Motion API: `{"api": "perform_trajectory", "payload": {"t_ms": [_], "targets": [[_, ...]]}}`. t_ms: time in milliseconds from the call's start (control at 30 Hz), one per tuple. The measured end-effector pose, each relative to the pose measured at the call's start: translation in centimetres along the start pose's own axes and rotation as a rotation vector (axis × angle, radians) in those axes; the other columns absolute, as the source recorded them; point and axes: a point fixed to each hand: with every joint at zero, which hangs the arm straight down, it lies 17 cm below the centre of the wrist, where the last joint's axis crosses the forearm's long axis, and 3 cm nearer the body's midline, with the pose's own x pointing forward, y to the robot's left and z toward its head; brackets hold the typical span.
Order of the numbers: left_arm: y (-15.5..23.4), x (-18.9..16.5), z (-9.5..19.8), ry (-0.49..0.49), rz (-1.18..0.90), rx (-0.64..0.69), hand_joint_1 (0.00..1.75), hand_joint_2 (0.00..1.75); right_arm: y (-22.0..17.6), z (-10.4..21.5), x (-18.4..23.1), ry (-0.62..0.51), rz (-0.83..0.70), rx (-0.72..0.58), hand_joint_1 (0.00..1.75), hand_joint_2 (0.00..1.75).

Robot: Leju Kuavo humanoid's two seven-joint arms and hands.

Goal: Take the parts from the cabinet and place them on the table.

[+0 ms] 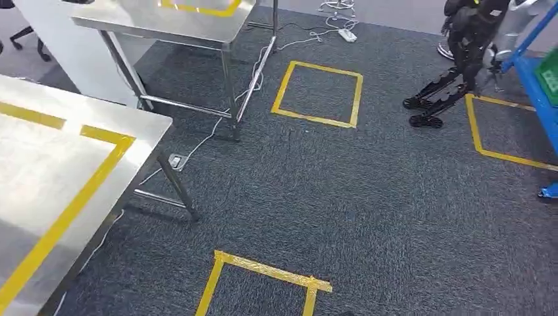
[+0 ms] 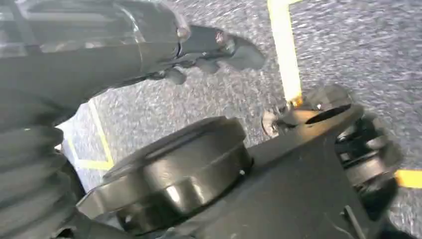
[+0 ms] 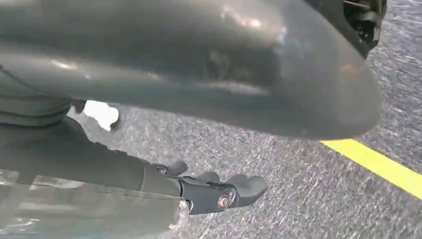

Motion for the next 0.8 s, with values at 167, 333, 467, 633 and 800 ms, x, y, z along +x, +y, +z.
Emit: {"api": "perform_trajectory", "payload": {"t_ms": [167,333,467,633,800], "targets": [[0.0,0.0,0.0,-0.001,-0.004,0.001,0.0,1.75,-0.1,0.0,0.3,-0.001,-0.001,-0.001,0.0,0.0],[0.2,-0.5,0.0,0.006,-0.007,0.004,0.0,1.75,0.1,0.0,0.9,-0.01,-0.002,0.003,0.0,0.0],[0.2,-0.3,0.0,0.004,-0.008,0.005,0.0,1.75,0.3,0.0,-0.2,0.005,-0.004,0.006,0.0,0.0],[0.0,0.2,0.0,-0.003,-0.009,0.001,0.0,1.75,0.1,0.0,-0.2,0.006,-0.006,0.003,0.0,0.0],[0.0,0.1,0.0,-0.003,-0.014,0.001,0.0,1.75,0.1,0.0,0.2,0.002,-0.006,0.004,0.0,0.0]]}}
